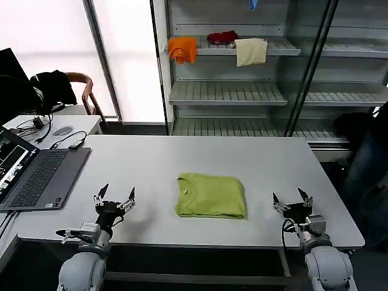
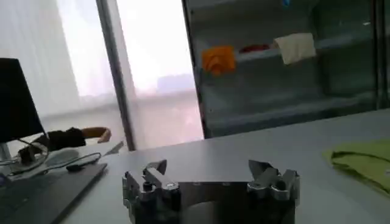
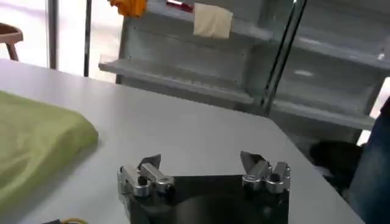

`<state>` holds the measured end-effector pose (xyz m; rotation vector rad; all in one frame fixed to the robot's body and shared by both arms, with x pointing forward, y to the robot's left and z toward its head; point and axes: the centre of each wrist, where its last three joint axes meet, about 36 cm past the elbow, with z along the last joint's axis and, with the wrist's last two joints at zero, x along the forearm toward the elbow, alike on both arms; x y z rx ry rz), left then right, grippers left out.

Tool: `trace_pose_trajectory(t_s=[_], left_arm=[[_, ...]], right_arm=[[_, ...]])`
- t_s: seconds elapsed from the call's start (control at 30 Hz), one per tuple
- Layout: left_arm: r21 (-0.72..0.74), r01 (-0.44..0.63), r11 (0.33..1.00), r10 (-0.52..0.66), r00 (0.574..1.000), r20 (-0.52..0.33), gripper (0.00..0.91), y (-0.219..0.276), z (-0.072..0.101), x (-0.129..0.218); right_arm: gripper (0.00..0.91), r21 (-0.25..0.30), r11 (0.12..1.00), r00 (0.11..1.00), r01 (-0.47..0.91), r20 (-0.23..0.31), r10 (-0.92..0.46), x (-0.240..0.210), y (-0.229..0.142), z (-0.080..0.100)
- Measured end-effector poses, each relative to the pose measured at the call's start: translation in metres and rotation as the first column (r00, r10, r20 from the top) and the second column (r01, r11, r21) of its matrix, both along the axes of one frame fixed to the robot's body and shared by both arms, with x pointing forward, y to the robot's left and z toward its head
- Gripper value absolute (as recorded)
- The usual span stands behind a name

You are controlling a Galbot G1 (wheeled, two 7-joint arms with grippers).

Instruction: Fold and organize the clothes.

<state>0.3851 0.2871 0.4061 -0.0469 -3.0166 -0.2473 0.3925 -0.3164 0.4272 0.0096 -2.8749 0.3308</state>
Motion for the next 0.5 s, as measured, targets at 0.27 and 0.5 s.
trace_pose_trajectory(t_s=[0.27, 0.5], left_arm=[[-0.002, -0.005, 1.0, 0.005, 1.0, 0.001, 0.907, 0.0023, 0.0027, -0.0017], [-0.002, -0.005, 1.0, 0.005, 1.0, -0.002, 0.907, 0.0021, 0.0028, -0.0021]], right_arm=[[0.907, -0.005, 1.0, 1.0, -0.016, 0.018, 0.016, -0.0015, 0.0003, -0.001], [0.907, -0.002, 1.0, 0.999, -0.024, 0.031, 0.024, -0.0026, 0.0023, -0.001]])
